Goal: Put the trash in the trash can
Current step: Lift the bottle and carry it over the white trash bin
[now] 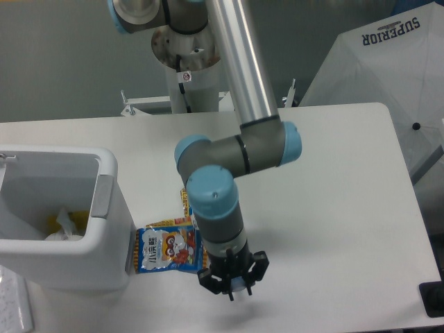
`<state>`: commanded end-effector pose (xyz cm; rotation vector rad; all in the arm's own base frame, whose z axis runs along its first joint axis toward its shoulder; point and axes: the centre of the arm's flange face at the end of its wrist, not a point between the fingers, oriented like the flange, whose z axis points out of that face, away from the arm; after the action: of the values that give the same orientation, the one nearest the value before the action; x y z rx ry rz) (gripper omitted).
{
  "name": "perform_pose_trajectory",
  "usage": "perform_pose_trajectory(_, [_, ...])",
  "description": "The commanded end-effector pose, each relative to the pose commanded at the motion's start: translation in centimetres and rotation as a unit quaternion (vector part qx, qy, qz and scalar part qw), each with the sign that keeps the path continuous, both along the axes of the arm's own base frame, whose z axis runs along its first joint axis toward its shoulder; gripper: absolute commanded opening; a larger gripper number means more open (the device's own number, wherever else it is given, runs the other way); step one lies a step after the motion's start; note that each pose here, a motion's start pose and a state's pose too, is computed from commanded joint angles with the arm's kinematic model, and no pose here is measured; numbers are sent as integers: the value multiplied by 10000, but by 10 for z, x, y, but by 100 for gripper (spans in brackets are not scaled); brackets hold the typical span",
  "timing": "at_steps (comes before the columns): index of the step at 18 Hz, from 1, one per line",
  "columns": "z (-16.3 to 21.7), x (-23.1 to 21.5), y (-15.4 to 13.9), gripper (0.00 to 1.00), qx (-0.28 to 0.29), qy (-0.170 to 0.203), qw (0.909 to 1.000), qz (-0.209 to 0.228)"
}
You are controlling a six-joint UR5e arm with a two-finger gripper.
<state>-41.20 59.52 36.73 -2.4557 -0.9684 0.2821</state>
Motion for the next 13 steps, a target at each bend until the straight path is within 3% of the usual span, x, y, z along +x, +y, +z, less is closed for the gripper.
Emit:
perform_pose_trajectory(4, [29, -5, -11, 28, 389, -92, 9992, 28])
perform_pose_trajectory(8, [86, -1, -25, 28, 738, 189, 9971, 48])
perform_pose_trajectory(13, [166, 20, -23, 28, 1407, 506, 9885, -244])
